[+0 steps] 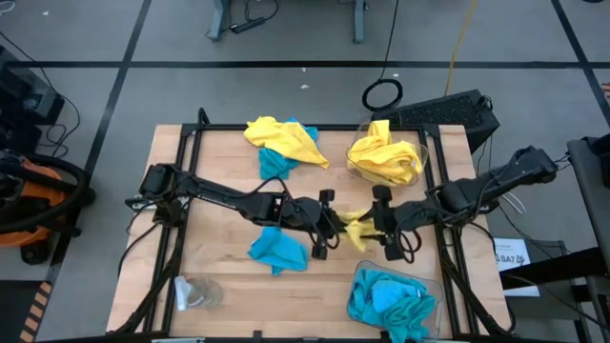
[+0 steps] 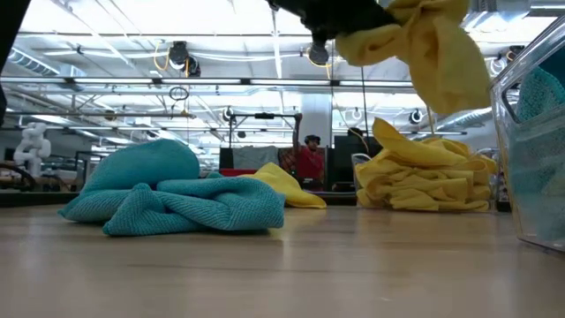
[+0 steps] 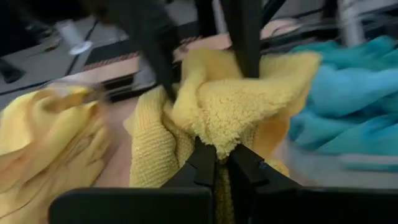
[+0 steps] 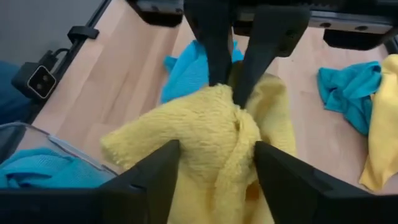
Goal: Sort microfiber towel by color & place in baskets
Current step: Put the yellow microfiber cloth into the top transparent bin
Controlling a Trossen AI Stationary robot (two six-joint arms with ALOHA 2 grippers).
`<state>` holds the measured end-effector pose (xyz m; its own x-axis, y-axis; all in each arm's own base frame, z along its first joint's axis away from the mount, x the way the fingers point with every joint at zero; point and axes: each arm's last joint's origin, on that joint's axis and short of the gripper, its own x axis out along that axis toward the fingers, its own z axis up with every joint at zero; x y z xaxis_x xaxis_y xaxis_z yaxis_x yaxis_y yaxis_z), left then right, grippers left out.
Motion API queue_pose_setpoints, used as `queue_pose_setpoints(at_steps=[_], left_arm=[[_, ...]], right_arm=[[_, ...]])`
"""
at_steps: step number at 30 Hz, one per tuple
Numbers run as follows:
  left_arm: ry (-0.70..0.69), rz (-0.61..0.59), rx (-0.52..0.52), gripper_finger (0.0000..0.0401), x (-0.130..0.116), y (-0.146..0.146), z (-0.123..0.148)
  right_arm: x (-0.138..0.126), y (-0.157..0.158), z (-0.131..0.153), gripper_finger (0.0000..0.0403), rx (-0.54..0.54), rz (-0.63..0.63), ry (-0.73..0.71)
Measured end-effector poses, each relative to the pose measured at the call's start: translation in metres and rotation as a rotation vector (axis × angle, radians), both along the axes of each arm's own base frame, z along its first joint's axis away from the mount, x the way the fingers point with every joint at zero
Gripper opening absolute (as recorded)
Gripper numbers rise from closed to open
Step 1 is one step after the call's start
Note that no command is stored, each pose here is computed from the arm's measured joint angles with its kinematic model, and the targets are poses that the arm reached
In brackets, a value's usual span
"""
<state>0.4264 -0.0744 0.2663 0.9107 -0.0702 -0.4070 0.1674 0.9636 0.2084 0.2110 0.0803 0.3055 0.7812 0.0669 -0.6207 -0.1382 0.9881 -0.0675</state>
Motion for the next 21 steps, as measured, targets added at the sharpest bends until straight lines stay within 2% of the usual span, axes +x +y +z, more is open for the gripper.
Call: queue_pose_setpoints(at_steps=[6, 10, 15, 21], left_arm=[[-0.06, -0.115, -0.069, 0.0014, 0.0, -0.015, 0.006], [-0.076, -0.142, -0.077, 0.0014, -0.001, -0.021, 0.008], [-0.079, -0.155, -0.087, 0.0014, -0.002, -0.024, 0.009], [-0.112, -0.165, -0.083, 0.0014, -0.002, -0.029, 0.011]], right_arm=[[0.002, 0.012, -0.003, 0.0268, -0.028, -0.037, -0.023], [0.004, 0.017, -0.004, 0.0292, -0.029, -0.044, -0.042], [0.011, 0.027, -0.006, 0.0282, -0.024, -0.016, -0.073], [0.019, 0.032, -0.017, 0.0234, -0.01, -0.037, -0.036]])
